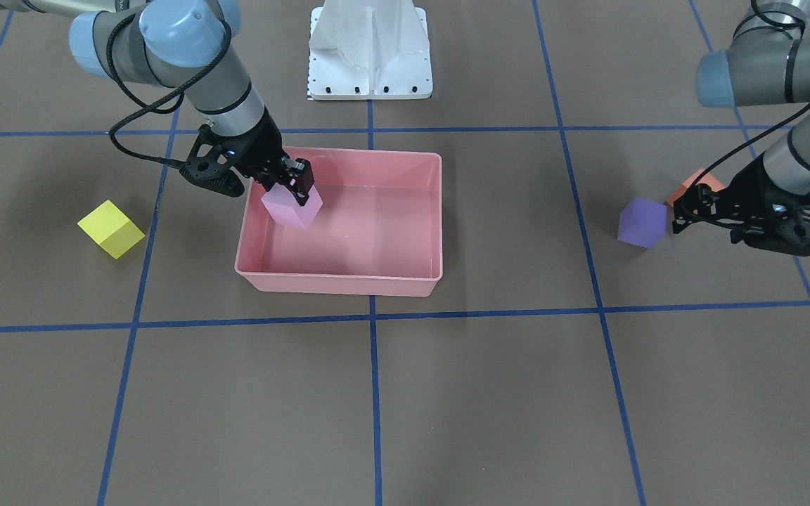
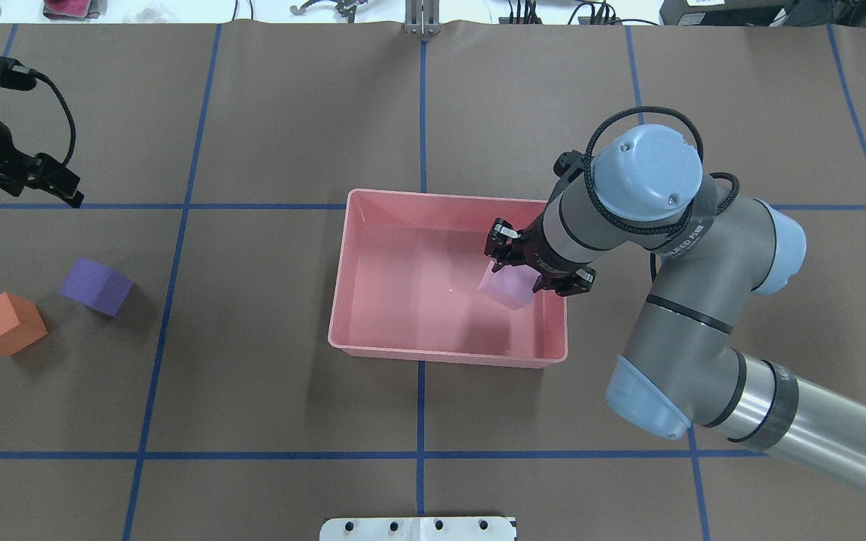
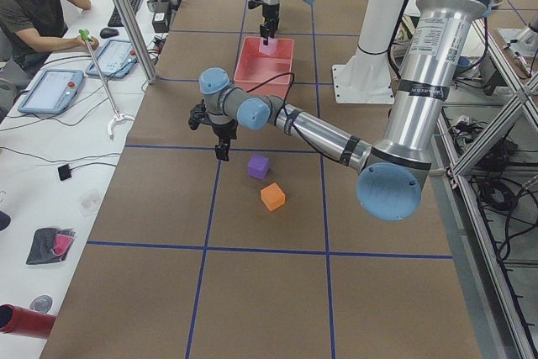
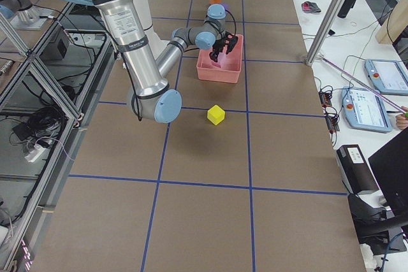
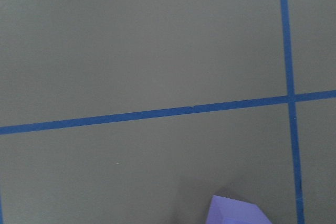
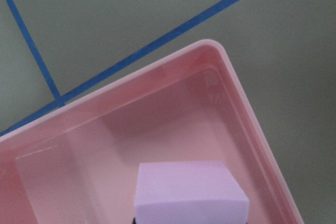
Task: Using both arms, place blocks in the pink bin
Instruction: 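Release the pink cube into the bin while the left arm reaches out, then grasp the purple cube with the left gripper while the right gripper grasps the yellow cube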
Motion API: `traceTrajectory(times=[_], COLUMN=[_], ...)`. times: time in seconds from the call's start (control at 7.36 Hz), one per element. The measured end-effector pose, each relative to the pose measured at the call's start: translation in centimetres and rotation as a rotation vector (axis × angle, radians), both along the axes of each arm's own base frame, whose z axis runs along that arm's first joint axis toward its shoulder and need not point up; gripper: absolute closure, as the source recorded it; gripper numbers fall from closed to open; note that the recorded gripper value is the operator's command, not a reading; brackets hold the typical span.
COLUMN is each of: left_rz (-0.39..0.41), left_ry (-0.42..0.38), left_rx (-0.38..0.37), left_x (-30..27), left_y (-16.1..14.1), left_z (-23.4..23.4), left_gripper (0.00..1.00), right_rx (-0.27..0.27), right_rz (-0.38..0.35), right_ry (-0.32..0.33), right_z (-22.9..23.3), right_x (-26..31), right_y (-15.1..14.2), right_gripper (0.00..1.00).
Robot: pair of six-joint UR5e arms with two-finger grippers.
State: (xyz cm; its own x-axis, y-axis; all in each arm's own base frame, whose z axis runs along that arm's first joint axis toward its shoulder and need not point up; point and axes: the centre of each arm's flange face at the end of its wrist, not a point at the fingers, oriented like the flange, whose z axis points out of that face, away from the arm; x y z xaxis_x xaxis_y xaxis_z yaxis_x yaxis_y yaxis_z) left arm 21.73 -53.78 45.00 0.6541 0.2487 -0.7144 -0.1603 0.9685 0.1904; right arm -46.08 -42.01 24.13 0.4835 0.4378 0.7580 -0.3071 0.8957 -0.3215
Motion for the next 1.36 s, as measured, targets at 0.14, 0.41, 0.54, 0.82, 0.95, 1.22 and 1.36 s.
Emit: traceTrajectory(times=[0.14, 0.41, 0.54, 0.82, 0.95, 1.22, 1.36], left_rz=[0.038, 0.051, 0.052, 0.064, 0.07, 0.094, 0.109], left_ry=[-0.006, -0.033, -0.038, -0.03, -0.025, -0.032, -0.036], left_rx=[0.037, 0.024, 0.014, 0.013, 0.017, 0.018, 0.016], left_x=[2.6, 4.8, 5.1, 5.8, 6.1, 7.3, 8.1], left_y=[1.4, 4.2, 5.0, 5.6, 5.7, 6.3, 6.7], left_z=[0.6, 3.4, 4.7, 4.9, 4.7, 5.0, 5.1], left_gripper=[0.0, 0.0, 0.0, 0.01, 0.01, 0.01, 0.01], right_rx=[0.001, 0.01, 0.017, 0.025, 0.026, 0.029, 0.046], right_rz=[-0.012, -0.019, -0.018, -0.017, -0.016, 0.007, 0.011], right_ry=[0.005, 0.014, 0.016, 0.017, 0.018, 0.012, 0.012], right_z=[0.2, 0.4, 0.3, 0.3, 0.3, 0.5, 1.2], right_x=[-0.7, -1.6, -1.7, -1.6, -1.5, 0.8, 3.6], right_y=[0.7, 1.4, 1.4, 1.4, 1.3, -0.3, -2.1], right_gripper=[0.0, 0.0, 0.0, 0.0, 0.0, 0.0, 0.0])
